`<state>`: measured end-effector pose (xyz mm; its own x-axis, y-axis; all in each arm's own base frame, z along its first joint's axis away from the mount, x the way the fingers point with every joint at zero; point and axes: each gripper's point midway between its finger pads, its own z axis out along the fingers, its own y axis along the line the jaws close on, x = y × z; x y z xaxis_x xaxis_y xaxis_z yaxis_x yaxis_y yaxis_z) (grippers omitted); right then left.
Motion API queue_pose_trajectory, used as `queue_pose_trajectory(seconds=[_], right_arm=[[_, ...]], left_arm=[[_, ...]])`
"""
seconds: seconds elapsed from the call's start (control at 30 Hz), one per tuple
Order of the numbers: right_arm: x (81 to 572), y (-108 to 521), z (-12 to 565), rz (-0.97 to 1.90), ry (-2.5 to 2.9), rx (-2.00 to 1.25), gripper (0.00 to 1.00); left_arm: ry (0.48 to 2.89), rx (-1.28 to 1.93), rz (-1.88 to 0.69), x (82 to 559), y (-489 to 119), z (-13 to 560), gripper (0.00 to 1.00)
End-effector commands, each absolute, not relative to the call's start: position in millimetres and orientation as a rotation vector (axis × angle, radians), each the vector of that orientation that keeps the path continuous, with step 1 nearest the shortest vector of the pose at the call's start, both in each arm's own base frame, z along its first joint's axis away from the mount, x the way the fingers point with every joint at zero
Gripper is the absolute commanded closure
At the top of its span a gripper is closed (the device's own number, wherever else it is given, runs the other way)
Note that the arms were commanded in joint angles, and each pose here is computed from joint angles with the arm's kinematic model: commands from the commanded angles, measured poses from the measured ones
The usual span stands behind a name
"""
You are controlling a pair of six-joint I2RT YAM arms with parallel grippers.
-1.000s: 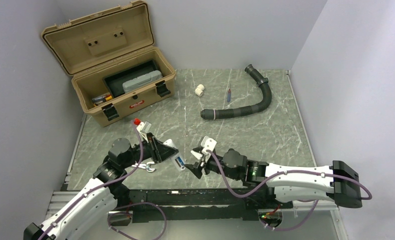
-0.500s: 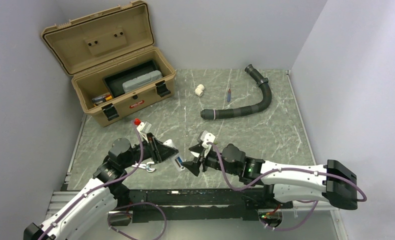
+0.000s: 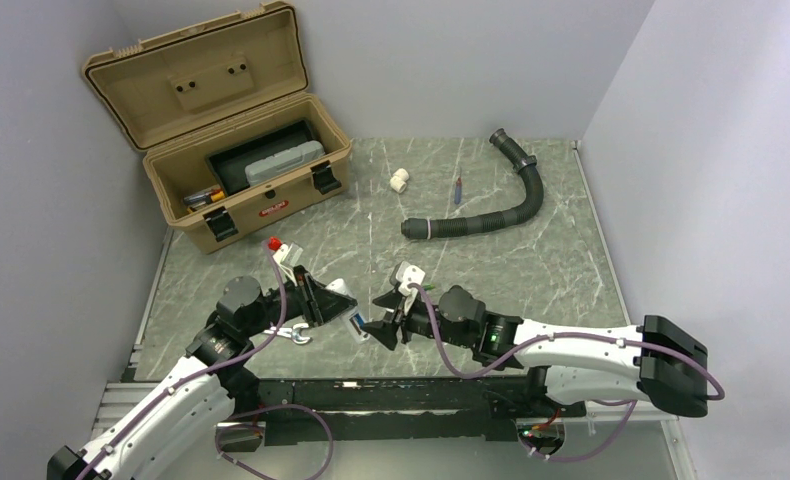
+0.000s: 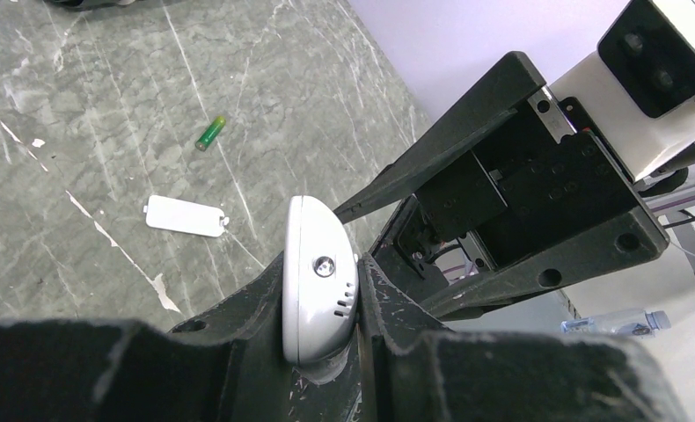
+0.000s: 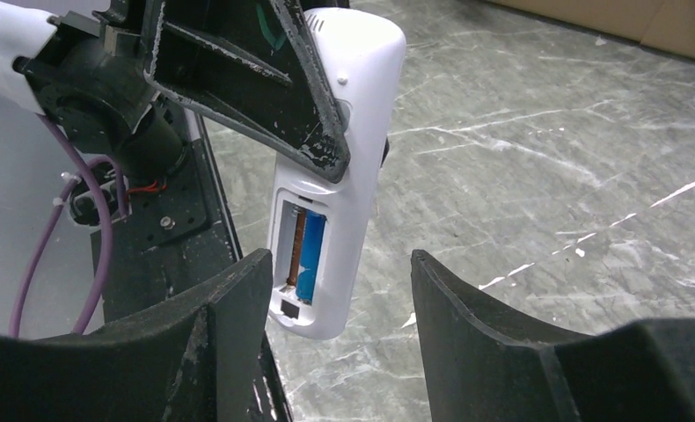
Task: Load the batteries into the remote control
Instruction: Adjust the battery in the remote control.
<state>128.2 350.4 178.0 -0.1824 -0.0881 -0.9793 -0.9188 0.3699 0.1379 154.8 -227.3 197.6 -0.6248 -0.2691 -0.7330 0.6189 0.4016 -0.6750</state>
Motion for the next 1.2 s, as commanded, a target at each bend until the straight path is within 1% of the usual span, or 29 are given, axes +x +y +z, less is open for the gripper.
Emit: queue_pose_trajectory(seconds=[0.0, 0.43, 1.17], right_arm=[[134.5, 359.1, 205.5, 1.026, 1.488, -0.874, 0.39], [134.6, 364.3, 204.0, 1.049, 1.49, -0.879, 0.42], [139.3, 369.0, 201.5, 1.042, 1.503, -0.869, 0.51]], left_arm=[[1.72, 0.344, -1.367, 152.4, -229.5, 223.2, 1.0], [1.72, 0.342, -1.368, 151.8, -229.0, 222.7, 1.0], [1.712, 0.34, -1.379, 149.8, -228.6, 224.5, 1.0]])
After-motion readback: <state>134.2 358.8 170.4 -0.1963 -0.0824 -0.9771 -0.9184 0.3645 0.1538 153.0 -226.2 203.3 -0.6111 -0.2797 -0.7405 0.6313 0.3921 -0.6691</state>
